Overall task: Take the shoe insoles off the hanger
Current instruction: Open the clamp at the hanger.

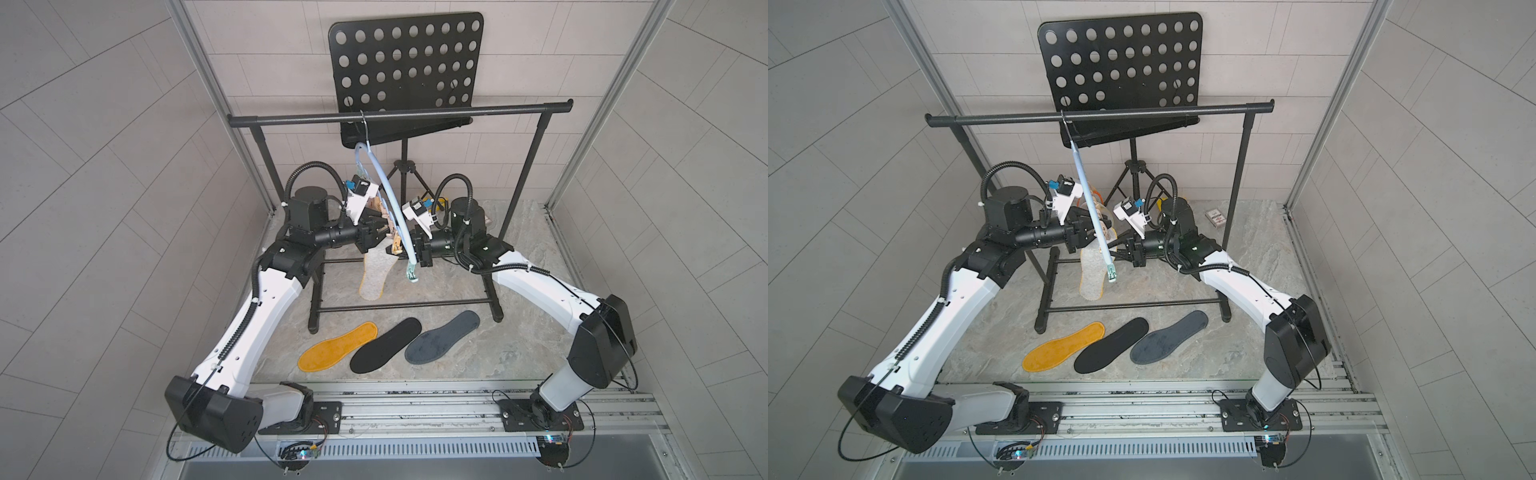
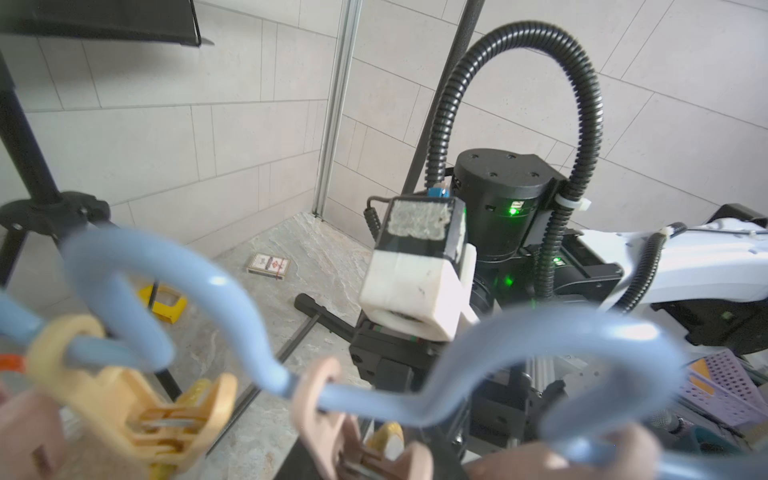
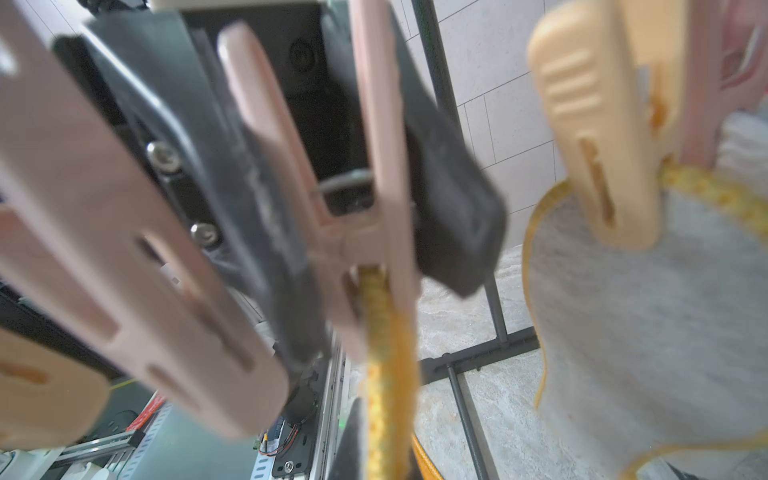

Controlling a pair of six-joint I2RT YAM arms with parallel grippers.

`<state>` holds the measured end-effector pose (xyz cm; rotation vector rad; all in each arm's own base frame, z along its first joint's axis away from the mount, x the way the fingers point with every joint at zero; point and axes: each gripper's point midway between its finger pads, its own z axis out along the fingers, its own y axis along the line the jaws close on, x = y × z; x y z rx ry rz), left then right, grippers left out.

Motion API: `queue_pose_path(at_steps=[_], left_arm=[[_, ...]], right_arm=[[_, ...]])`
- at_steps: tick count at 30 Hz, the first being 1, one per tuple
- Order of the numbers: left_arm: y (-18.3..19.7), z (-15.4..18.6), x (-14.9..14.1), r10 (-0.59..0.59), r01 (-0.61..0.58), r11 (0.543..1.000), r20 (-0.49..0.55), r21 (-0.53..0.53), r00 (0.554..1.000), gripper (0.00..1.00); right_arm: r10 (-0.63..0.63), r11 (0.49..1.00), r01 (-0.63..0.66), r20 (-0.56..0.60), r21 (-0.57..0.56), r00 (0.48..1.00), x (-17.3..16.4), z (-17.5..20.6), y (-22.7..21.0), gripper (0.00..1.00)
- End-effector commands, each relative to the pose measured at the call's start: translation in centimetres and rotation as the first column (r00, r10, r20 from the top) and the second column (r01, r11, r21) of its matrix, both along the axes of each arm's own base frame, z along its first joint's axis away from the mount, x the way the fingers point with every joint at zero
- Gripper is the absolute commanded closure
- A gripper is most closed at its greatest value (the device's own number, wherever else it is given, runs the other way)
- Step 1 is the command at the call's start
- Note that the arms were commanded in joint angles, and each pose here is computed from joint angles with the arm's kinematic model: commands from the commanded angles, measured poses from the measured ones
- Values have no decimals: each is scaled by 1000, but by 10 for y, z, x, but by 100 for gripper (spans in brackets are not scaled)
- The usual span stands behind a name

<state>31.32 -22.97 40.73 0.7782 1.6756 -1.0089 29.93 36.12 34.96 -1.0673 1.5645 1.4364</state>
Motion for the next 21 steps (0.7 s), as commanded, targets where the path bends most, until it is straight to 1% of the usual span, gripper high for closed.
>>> queue_pose_path(at_steps=[1, 4, 8, 11, 14, 16, 18, 19, 21], left_arm=[[2, 18, -2, 3, -2, 1000, 58, -15, 998, 85], [4, 19, -2, 11, -10, 1000, 62, -14, 998, 89], [5, 20, -1, 26, -25, 1000, 59, -16, 998, 90], [7, 20, 0, 44, -43, 999, 62, -14, 997, 90], [9, 20, 3, 66, -66, 998, 63, -9, 996, 91], [10, 19, 4, 80, -79, 997, 62, -6, 995, 90], [14, 15, 7, 109, -109, 994, 57, 1, 992, 90], [15, 13, 9, 125, -126, 992, 55, 6, 991, 91], [19, 8, 12, 153, -154, 988, 48, 20, 987, 91]], right_arm=[[28, 1000, -28, 5, -4, 1000, -13, 4, -5, 97], [25, 1000, -25, 2, -12, 1000, -15, 2, -6, 97], [17, 999, -17, -5, -33, 1000, -17, -5, -10, 97], [-15, 997, 15, -1, -77, 1000, -17, -16, -17, 97], [-80, 986, 79, 0, -147, 997, -17, -36, -31, 96], [-153, 968, 156, 27, -197, 988, -17, -47, -47, 96], [-237, 934, 241, 48, -264, 970, -16, -62, -69, 96], [-268, 914, 274, 63, -299, 961, -16, -68, -80, 96], [-323, 858, 337, 103, -387, 941, -21, -84, -110, 96]])
